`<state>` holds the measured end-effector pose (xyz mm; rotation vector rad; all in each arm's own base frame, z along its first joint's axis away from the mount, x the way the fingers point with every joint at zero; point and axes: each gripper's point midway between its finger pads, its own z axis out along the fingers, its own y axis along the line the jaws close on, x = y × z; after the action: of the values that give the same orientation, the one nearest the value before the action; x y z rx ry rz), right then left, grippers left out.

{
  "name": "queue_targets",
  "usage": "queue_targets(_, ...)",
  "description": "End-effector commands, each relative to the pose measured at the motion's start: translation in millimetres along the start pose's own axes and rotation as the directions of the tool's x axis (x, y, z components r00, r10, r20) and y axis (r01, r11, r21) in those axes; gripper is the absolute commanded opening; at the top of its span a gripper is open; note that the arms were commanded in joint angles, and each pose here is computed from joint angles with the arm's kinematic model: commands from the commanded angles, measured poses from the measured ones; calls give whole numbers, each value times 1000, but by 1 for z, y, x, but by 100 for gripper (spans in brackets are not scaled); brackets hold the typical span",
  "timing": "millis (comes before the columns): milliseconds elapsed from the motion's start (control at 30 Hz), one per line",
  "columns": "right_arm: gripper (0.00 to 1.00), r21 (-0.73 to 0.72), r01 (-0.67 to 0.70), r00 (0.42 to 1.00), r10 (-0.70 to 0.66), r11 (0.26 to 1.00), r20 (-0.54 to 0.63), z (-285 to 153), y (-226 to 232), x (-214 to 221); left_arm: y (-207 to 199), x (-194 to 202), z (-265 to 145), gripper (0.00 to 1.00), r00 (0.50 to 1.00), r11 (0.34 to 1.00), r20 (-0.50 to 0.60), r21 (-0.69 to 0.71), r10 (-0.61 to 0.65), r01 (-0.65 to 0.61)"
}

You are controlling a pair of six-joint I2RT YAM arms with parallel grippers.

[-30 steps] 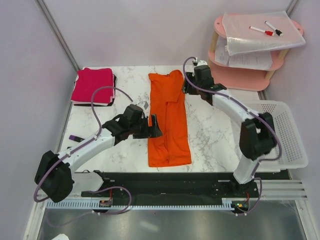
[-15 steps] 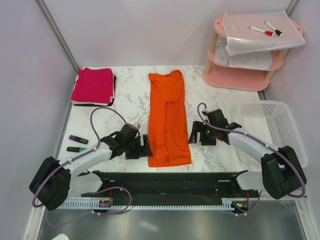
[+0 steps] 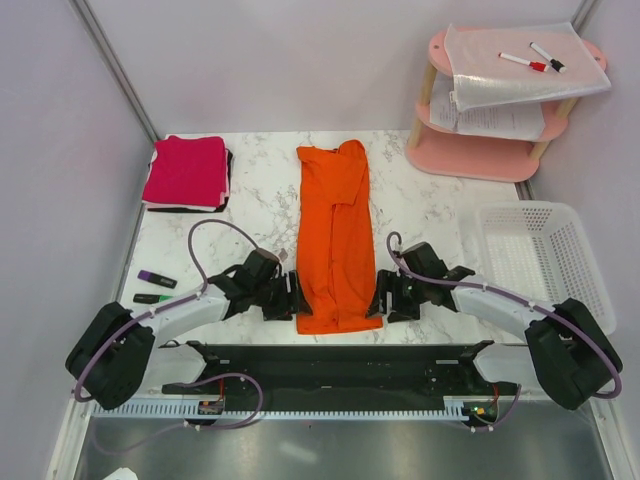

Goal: Fold and stack the t-shirts
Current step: Grab the bottom of the folded rectangular tshirt with both arms

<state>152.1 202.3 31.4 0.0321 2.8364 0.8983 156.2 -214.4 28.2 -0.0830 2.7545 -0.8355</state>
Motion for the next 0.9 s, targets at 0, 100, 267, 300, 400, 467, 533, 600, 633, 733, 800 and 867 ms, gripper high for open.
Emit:
queue_targets(0, 70, -22, -64, 996, 63, 998, -61, 11, 1, 19, 4, 15, 10, 68, 997, 999, -65, 1, -38, 38)
queue_targets(100, 54, -9, -80, 993, 79, 997, -91, 15, 1, 26, 5, 19, 14, 58, 995, 999, -93, -13, -47, 46)
queue_targets(267, 0, 17, -89, 992, 90, 996, -90, 16, -2, 29, 6, 25, 17, 3, 990, 998, -125, -25, -59, 57)
queue_targets(300, 0, 2, -80, 994, 80, 997, -70, 13, 2, 25, 6, 24, 17, 2, 990, 998, -125, -27, -58, 56)
queue_targets(400, 0, -30, -46, 999, 46, 999, 19, 1, 15, 8, 2, 17, 12, 2, 994, 998, -97, -33, -52, 49)
queue_targets(467, 0, -44, -22, 996, 25, 999, 89, -7, 25, -8, -4, 7, 4, 2, 997, 999, -60, -39, -40, 38)
queue_targets(533, 0, -71, 18, 988, -7, 997, 156, -20, 39, -22, -15, -6, -3, 2, 1000, 999, -21, -24, -23, 22)
queue_targets(600, 0, -76, 41, 977, -24, 996, 212, -27, 46, -33, -22, -16, -11, 2, 1000, 1000, 13, -25, -13, 13)
queue_targets(633, 0, -81, 52, 971, -32, 995, 238, -32, 51, -40, -32, -27, -16, 2, 999, 1000, 42, -10, 2, -2)
queue_targets(733, 0, -73, 92, 954, -67, 993, 291, -38, 59, -56, -47, -47, -25, 2, 996, 1000, 90, -12, 25, -24)
queue_targets(800, 0, -48, 113, 941, -91, 992, 327, -40, 59, -66, -52, -60, -26, 2, 993, 999, 112, -25, 32, -29)
queue_targets(867, 0, -32, 133, 924, -113, 991, 366, -45, 64, -79, -63, -79, -30, 2, 988, 999, 147, -19, 45, -42)
